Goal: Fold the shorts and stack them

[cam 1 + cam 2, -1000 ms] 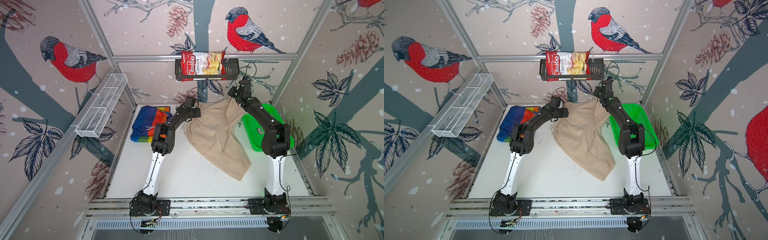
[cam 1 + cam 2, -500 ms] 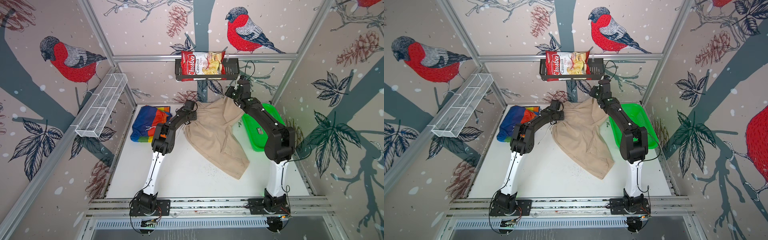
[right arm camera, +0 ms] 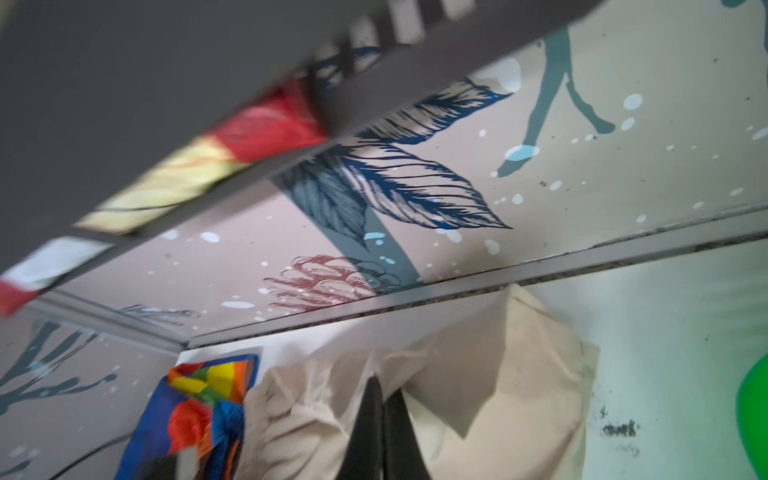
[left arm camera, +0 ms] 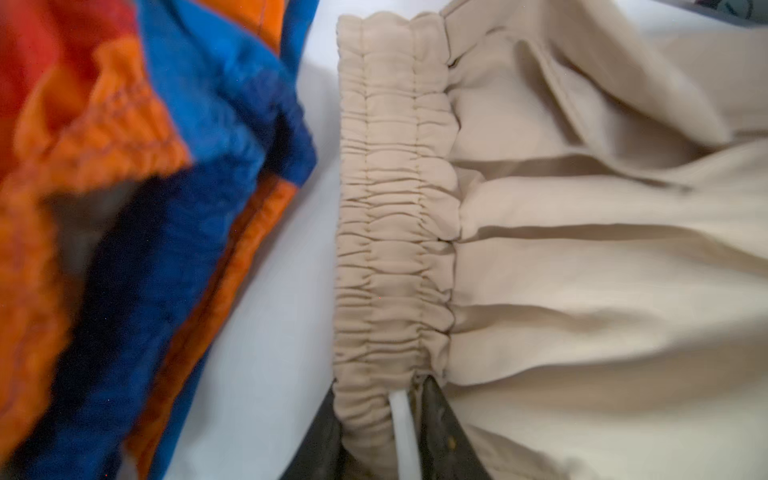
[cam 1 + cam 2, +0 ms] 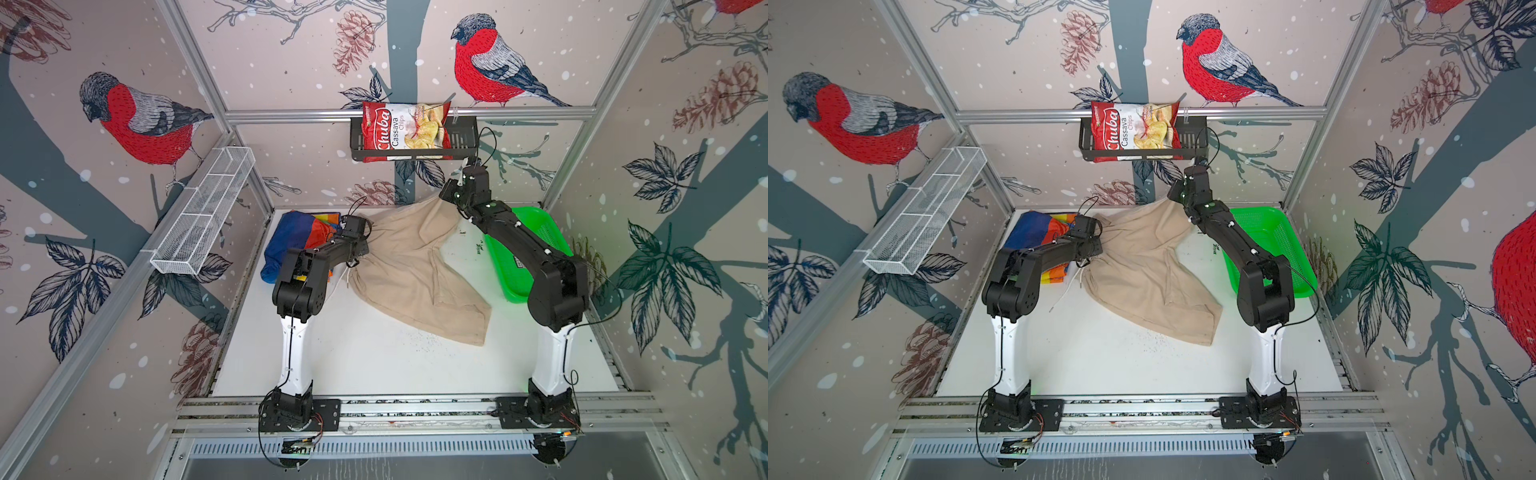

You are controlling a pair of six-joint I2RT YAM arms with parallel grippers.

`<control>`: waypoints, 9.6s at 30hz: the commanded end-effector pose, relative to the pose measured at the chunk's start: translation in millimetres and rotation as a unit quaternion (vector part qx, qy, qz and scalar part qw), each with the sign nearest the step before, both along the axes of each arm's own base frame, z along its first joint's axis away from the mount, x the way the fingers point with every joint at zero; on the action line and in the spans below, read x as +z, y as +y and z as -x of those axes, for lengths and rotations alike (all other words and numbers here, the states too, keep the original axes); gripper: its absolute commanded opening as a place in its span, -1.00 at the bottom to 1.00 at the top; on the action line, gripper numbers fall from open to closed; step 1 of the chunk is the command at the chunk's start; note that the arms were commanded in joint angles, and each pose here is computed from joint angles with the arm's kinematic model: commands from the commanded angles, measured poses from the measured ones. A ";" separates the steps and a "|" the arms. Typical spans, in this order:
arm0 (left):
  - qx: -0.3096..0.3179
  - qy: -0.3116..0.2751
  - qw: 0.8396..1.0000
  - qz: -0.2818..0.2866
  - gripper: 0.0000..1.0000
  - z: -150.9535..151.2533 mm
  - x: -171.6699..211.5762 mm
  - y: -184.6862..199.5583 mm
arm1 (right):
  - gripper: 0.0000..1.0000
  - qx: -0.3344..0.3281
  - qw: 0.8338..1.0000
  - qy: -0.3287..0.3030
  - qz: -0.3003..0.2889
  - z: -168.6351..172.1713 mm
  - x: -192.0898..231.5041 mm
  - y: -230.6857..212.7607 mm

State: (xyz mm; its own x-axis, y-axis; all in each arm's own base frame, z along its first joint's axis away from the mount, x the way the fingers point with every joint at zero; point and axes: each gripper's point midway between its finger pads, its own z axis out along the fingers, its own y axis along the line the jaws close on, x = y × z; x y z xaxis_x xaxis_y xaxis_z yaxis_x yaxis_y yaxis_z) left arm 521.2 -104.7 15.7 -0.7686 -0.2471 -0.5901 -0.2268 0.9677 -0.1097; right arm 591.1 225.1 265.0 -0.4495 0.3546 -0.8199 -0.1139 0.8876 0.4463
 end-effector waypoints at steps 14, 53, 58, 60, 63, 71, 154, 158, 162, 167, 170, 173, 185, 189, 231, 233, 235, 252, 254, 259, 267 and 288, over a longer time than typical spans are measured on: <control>0.014 0.127 0.992 -0.002 -0.33 83.0 -18.4 7.6 | 0.11 -0.021 0.996 0.008 0.090 43.4 4.2 -32.2; -0.008 0.120 0.993 0.003 -0.26 96.6 -20.0 -11.4 | -0.60 -0.082 0.952 0.259 0.139 62.4 -229.7 -129.2; -0.008 0.121 0.993 0.003 -0.26 98.1 -22.1 -11.0 | -0.56 -0.065 0.963 0.230 0.124 78.5 -178.5 -115.2; -0.009 0.120 0.993 0.006 -0.26 98.0 -21.5 -12.2 | -0.45 -0.070 0.966 0.214 0.131 91.4 -158.3 -114.2; -0.012 0.117 0.993 0.009 -0.27 96.5 -17.4 -13.5 | -0.42 -0.083 0.965 0.212 0.133 114.8 -142.2 -121.8; -0.025 0.076 0.996 0.029 0.18 93.0 29.0 -24.0 | -0.39 0.003 0.952 0.235 0.195 212.0 -143.3 -73.9; 0.015 -0.034 0.999 0.015 0.25 23.0 78.3 15.3 | -0.46 -0.028 0.925 0.348 0.148 195.5 -281.5 -91.3; 0.015 -0.044 0.998 0.029 0.24 15.6 79.2 17.1 | -0.40 -0.027 0.938 0.312 0.151 179.8 -246.4 -90.9; 0.006 -0.054 0.997 0.046 0.25 5.0 76.5 12.1 | -0.25 -0.036 0.951 0.262 0.161 124.9 -196.5 -96.4; -0.007 -0.056 0.997 0.054 0.38 -9.8 68.9 4.4 | -0.12 -0.048 0.954 0.238 0.177 56.5 -166.1 -108.4; -0.014 -0.055 0.996 0.065 0.45 -17.8 62.3 1.8 | -0.06 -0.048 0.953 0.239 0.181 24.5 -167.8 -114.2; -0.021 -0.059 0.995 0.082 0.50 -24.7 58.2 -1.0 | 0.03 -0.038 0.954 0.235 0.184 -2.1 -173.3 -115.0; -0.056 -0.059 0.986 0.149 0.53 -37.2 38.4 -12.5 | 0.35 0.018 0.984 0.159 0.073 -71.7 -190.7 -111.8; -0.051 -0.054 0.983 0.168 0.47 -40.6 28.6 -10.8 | 0.34 0.031 0.987 0.153 0.037 -84.7 -198.1 -108.6; -0.033 -0.189 0.955 0.229 -1.00 52.7 170.7 31.6 | -1.00 -0.001 0.998 0.019 0.063 238.1 -20.7 -80.5; -0.022 -0.183 0.957 0.223 -1.00 66.6 167.9 36.6 | -1.00 0.004 0.998 0.036 0.051 272.0 -35.6 -77.7; -0.003 -0.174 0.962 0.212 -1.00 80.7 163.2 44.5 | -1.00 0.007 0.997 0.059 0.040 301.9 -55.2 -77.5; 0.117 -0.122 0.972 0.162 -1.00 137.9 95.3 104.2 | -1.00 0.083 0.958 0.262 0.087 457.4 -209.2 -81.5; 0.132 -0.121 0.969 0.172 -1.00 141.7 91.8 111.8 | -1.00 0.089 0.954 0.271 0.094 464.5 -214.3 -83.6; 0.123 -0.141 0.959 0.212 -1.00 136.1 109.6 111.5 | -1.00 0.143 0.958 0.234 0.083 465.6 -174.6 -59.1; 0.101 -0.167 0.953 0.230 -1.00 124.7 140.6 105.4 | -1.00 0.288 0.928 0.222 0.083 515.6 -129.8 0.7; 0.102 -0.133 0.950 0.262 -1.00 129.9 104.2 102.2 | 0.46 0.350 0.871 0.288 0.191 557.4 -228.6 27.9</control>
